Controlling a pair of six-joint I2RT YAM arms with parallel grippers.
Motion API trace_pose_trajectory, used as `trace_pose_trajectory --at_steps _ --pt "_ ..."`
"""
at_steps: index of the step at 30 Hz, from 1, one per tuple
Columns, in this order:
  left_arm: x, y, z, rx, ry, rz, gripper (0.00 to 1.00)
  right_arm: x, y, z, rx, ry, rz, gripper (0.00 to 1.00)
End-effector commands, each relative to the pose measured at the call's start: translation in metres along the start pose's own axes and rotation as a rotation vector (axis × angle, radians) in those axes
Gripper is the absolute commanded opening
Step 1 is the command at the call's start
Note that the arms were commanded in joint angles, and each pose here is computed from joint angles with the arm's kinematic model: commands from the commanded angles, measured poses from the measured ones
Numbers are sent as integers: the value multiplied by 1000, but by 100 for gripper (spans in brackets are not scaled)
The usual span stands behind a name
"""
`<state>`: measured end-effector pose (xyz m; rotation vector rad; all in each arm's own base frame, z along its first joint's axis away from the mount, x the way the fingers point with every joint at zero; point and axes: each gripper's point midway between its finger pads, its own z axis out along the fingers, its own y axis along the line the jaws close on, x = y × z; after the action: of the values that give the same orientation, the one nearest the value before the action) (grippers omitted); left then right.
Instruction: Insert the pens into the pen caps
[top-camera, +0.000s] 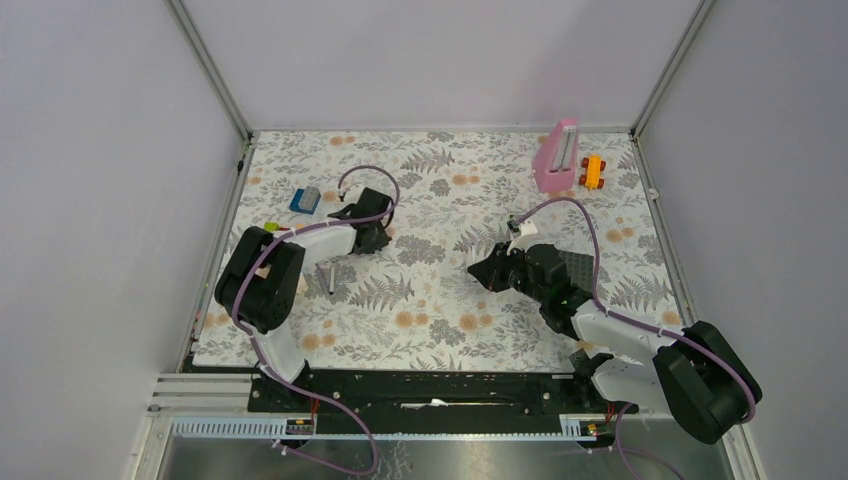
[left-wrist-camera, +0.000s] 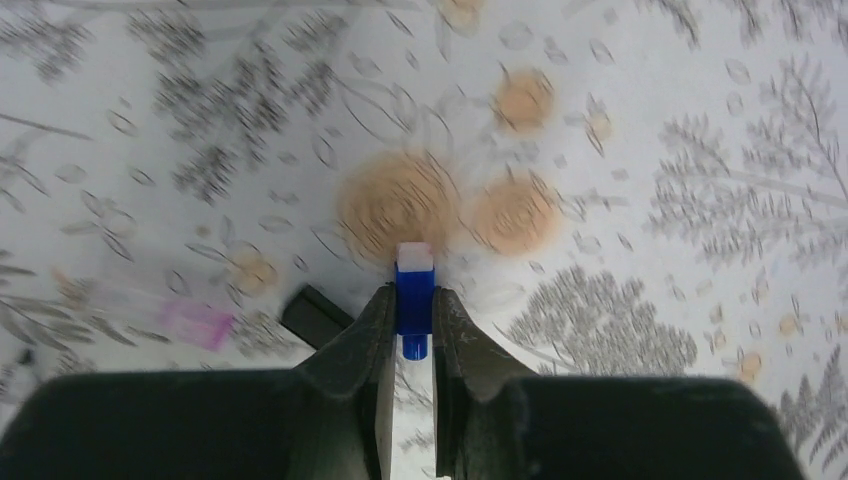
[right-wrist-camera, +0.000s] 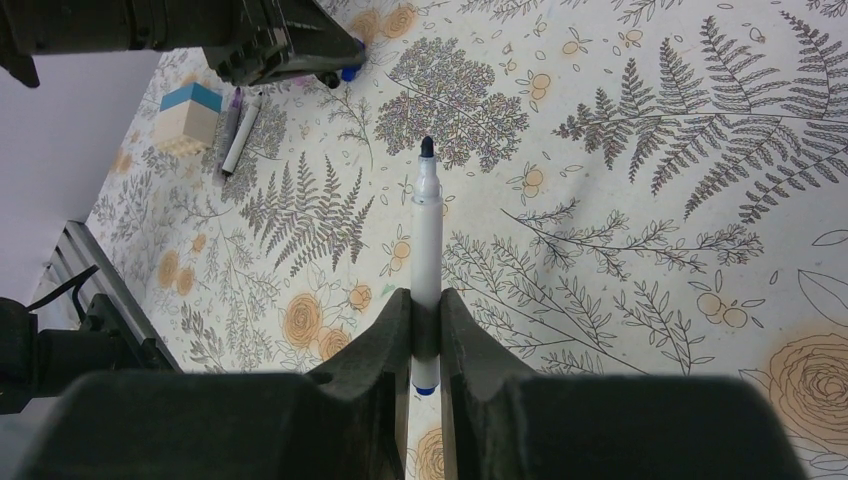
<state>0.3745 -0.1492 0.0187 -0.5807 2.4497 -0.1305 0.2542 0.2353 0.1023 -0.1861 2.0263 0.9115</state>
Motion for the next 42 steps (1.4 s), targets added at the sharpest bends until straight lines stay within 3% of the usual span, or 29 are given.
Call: trace_pose_trajectory --at_steps 1,10,17,23,29,31,36,42 --pt "45 -2 -13 10 103 69 0 -14 9 -2 -43 -51 -4 0" --pt "60 -29 -36 95 68 212 0 -14 7 -2 -36 -53 3 0" --pt "96 -25 -59 84 140 334 0 -14 6 -4 -29 -60 7 0" --pt "120 -16 -66 70 172 425 16 -14 6 -4 -32 -61 8 0" --pt "122 -20 -66 75 184 460 48 -14 6 -4 -31 -62 9 0" --pt "120 -23 -66 72 186 479 55 -14 6 -4 -29 -61 10 0" --pt "115 -27 -66 33 196 500 57 -14 5 -5 -28 -68 12 0" --pt "115 -33 -64 23 206 486 49 -15 6 -6 -32 -73 11 0"
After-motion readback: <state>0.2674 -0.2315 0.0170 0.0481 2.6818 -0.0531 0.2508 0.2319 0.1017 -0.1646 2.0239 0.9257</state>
